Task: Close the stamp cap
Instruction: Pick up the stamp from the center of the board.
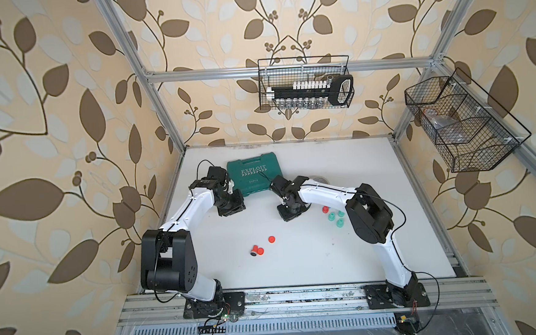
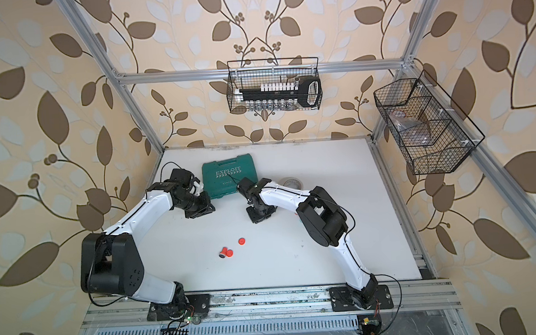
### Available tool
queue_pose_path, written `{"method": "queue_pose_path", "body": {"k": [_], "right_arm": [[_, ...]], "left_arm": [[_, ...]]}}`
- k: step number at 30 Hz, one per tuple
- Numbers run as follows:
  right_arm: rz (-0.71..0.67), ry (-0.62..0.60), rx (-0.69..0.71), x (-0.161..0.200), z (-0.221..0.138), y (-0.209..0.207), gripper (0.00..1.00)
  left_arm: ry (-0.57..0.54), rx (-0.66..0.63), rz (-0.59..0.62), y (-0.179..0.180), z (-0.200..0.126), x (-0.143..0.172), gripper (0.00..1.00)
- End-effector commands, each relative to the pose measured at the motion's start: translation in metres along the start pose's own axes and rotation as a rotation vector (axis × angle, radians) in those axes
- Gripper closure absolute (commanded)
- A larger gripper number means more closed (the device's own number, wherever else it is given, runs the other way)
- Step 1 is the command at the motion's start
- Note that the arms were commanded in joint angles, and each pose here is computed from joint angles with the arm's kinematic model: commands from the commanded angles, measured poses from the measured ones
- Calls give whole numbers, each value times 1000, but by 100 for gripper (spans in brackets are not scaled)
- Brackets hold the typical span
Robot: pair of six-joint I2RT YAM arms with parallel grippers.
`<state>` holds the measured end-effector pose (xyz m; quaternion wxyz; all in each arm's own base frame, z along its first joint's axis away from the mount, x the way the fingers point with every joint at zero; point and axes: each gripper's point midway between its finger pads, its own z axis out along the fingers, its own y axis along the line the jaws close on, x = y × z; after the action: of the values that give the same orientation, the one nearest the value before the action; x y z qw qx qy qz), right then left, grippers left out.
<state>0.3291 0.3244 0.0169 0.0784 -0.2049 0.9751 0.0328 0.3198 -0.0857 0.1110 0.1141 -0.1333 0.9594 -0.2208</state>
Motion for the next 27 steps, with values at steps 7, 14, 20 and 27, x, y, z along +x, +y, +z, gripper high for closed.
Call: {"method": "queue_pose_path", "body": {"k": [7, 14, 20, 27], "right_arm": [[-40, -39, -62, -9, -32, 25, 86], [-51, -78, -68, -8, -57, 24, 87], [-71, -106, -76, 0, -69, 23, 87], [-89, -107, -65, 12, -74, 25, 87]], "left_arm": [[-30, -24, 74, -1, -11, -1, 81], [-43, 6, 67, -5, -10, -1, 77], [-85, 64, 66, -19, -19, -7, 74], [-81, 105, 60, -26, -18, -5, 70]]}}
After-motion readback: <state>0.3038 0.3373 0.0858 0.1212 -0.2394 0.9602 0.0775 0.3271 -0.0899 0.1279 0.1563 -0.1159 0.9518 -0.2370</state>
